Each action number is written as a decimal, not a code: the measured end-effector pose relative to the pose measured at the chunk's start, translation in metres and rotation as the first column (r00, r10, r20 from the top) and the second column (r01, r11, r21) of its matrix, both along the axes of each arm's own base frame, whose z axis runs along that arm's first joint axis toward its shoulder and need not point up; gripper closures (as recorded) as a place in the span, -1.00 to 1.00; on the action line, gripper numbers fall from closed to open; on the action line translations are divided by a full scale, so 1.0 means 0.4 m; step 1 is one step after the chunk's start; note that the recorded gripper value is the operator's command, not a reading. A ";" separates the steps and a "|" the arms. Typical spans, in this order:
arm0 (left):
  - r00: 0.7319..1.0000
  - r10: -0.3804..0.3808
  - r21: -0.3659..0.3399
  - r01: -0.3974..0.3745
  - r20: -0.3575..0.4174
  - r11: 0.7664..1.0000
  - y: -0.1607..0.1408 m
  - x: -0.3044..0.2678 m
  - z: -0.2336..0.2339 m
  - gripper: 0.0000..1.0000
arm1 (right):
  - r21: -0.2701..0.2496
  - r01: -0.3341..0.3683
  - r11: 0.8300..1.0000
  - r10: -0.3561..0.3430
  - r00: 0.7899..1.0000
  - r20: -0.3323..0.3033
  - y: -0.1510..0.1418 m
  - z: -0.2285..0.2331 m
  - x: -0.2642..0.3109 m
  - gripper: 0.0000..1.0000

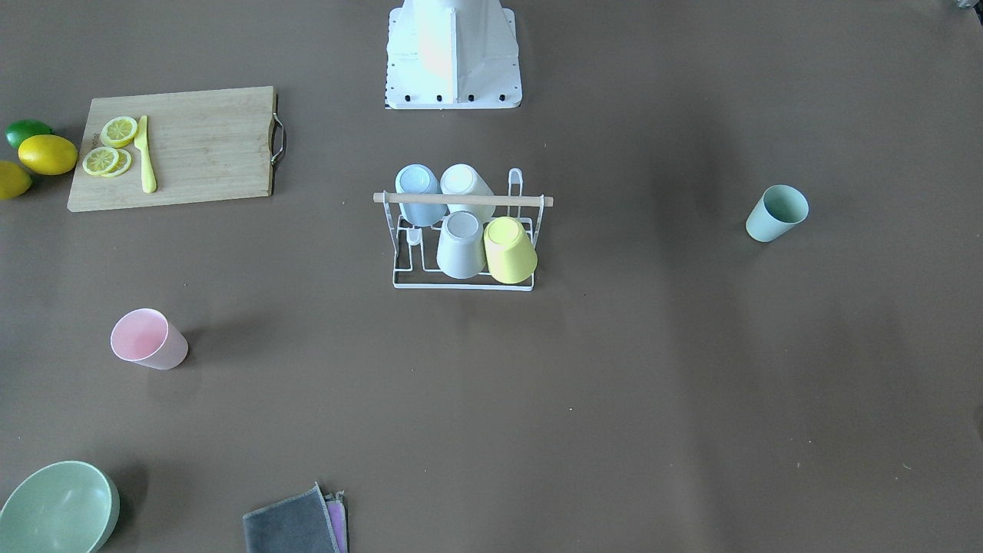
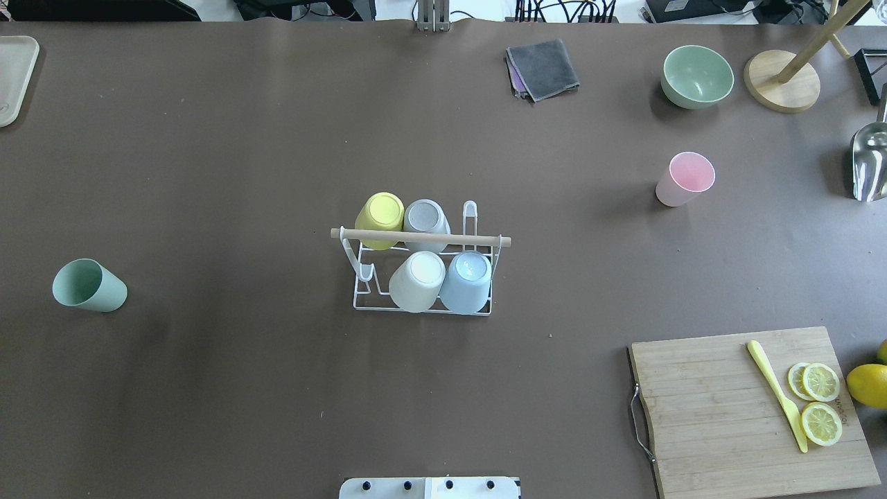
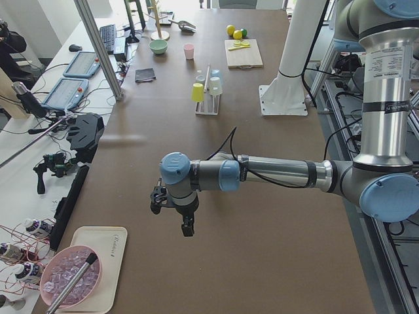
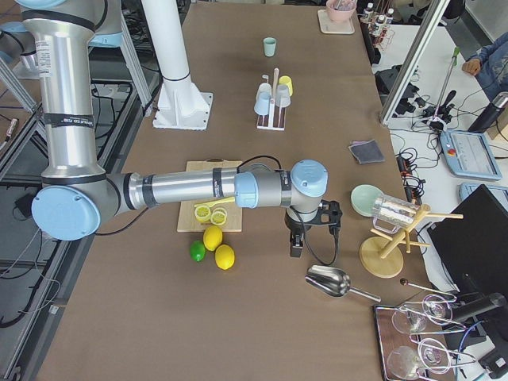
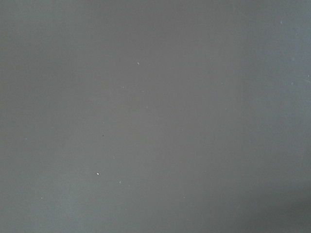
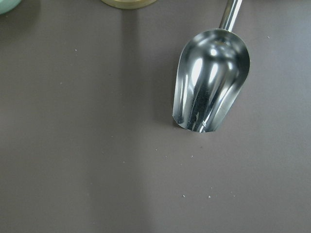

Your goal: Place cup on cup holder

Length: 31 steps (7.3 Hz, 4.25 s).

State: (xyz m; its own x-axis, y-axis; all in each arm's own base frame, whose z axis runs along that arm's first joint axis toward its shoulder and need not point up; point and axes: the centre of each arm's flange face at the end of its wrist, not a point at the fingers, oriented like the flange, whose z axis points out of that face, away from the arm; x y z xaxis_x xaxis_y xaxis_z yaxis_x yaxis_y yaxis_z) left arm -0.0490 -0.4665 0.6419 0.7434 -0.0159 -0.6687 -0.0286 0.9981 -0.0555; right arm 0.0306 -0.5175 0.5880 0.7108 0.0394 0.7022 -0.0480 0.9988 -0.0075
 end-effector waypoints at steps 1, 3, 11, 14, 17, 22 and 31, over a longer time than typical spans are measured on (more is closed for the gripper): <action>1.000 0.000 0.001 0.000 0.000 1.000 -0.001 0.000 -0.001 -0.96 | 0.018 0.010 1.000 -0.010 1.000 0.009 -0.028 -0.036 -0.016 -1.00; 1.000 0.000 0.004 0.000 0.000 1.000 -0.002 0.000 -0.004 -0.96 | 0.059 0.088 0.994 -0.088 0.996 0.009 -0.099 -0.117 -0.131 -1.00; 1.000 0.001 0.007 -0.001 -0.001 1.000 -0.005 0.001 -0.007 -0.96 | 0.078 0.393 0.916 -0.378 0.912 -0.158 -0.424 -0.488 -0.544 -1.00; 1.000 0.000 0.005 0.000 -0.002 1.000 -0.002 0.001 -0.008 -0.96 | 0.063 0.578 0.814 -0.542 0.793 -0.278 -0.503 -0.552 -0.708 -1.00; 1.000 0.000 0.009 0.000 -0.003 1.000 -0.007 0.002 -0.015 -0.96 | 0.018 0.739 0.673 -0.682 0.630 -0.372 -0.517 -0.568 -0.879 -1.00; 0.997 0.083 -0.083 -0.083 0.002 0.993 -0.244 0.126 -0.205 -0.96 | -0.035 0.854 0.518 -0.757 0.439 -0.484 -0.466 -0.544 -1.034 -1.00; 0.907 0.422 -0.138 -0.418 -0.004 0.898 -0.391 0.741 -0.342 -0.96 | -0.112 0.933 0.343 -0.817 0.237 -0.525 -0.366 -0.423 -1.214 -1.00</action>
State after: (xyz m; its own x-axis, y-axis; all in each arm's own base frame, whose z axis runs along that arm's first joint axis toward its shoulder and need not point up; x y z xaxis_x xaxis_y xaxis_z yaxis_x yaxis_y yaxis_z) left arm 0.2475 -0.6229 0.5051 0.7170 0.2145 -0.6632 -0.4403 0.8770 -0.1923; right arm -0.4552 -0.6641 0.4189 0.3964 -0.8927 0.2144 0.9181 0.3853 -0.0931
